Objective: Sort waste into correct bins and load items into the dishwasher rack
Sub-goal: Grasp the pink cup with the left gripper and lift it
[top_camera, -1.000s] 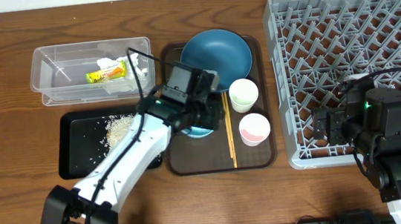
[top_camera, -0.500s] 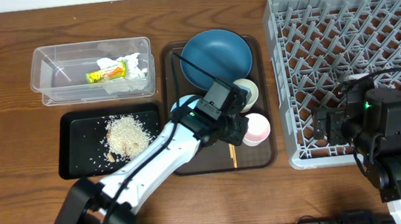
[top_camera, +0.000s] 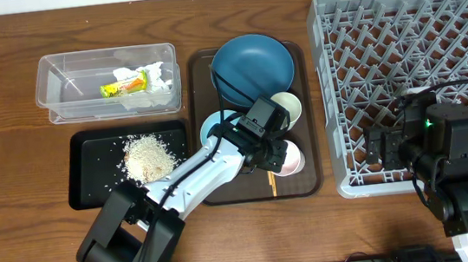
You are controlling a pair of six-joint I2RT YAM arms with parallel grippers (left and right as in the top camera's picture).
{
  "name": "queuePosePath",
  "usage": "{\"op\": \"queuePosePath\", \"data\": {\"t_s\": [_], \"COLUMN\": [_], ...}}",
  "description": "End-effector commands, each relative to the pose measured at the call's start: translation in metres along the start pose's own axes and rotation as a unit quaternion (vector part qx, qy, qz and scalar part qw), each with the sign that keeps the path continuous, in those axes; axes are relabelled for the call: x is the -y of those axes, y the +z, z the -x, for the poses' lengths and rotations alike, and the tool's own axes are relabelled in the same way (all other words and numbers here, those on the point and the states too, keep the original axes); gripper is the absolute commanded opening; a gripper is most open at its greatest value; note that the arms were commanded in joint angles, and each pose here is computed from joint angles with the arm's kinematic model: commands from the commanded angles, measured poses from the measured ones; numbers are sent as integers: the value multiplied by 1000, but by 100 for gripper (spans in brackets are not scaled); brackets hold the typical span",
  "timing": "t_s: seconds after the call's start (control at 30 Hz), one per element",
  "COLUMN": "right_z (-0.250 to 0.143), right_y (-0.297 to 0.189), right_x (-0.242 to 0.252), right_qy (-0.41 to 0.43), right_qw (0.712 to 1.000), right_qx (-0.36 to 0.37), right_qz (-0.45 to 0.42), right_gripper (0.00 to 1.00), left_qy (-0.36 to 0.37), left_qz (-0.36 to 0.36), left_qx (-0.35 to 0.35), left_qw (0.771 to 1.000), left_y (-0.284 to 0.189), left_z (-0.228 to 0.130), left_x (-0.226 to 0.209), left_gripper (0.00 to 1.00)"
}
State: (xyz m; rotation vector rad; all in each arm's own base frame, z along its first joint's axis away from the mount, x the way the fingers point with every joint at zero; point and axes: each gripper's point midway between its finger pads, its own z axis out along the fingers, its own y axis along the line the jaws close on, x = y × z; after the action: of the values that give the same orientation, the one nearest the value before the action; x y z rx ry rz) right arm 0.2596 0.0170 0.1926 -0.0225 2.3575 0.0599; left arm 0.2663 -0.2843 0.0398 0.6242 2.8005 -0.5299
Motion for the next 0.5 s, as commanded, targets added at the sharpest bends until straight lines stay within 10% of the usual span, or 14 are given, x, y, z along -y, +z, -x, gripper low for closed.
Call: {"op": "queuePosePath", "data": {"t_s": [0.0, 0.3, 0.47], "right_z": [9, 17, 11], "right_y": [-6, -5, 13], "right_x": [0, 26, -15], "right_qy": [4, 28, 25], "right_qw": [1000, 996, 999], "right_qx": [15, 30, -6], "right_qz": [-4, -78, 41], "right_gripper": [99, 99, 99], "left_qy": [1, -119, -164], "left_qz": [-7, -33, -195], "left_qx": [37, 146, 158], "left_qw": [999, 982, 954], "left_y": [-31, -113, -138], "left_z": [13, 53, 79], "left_x": [7, -28, -26], "left_gripper": [6, 6, 6]}}
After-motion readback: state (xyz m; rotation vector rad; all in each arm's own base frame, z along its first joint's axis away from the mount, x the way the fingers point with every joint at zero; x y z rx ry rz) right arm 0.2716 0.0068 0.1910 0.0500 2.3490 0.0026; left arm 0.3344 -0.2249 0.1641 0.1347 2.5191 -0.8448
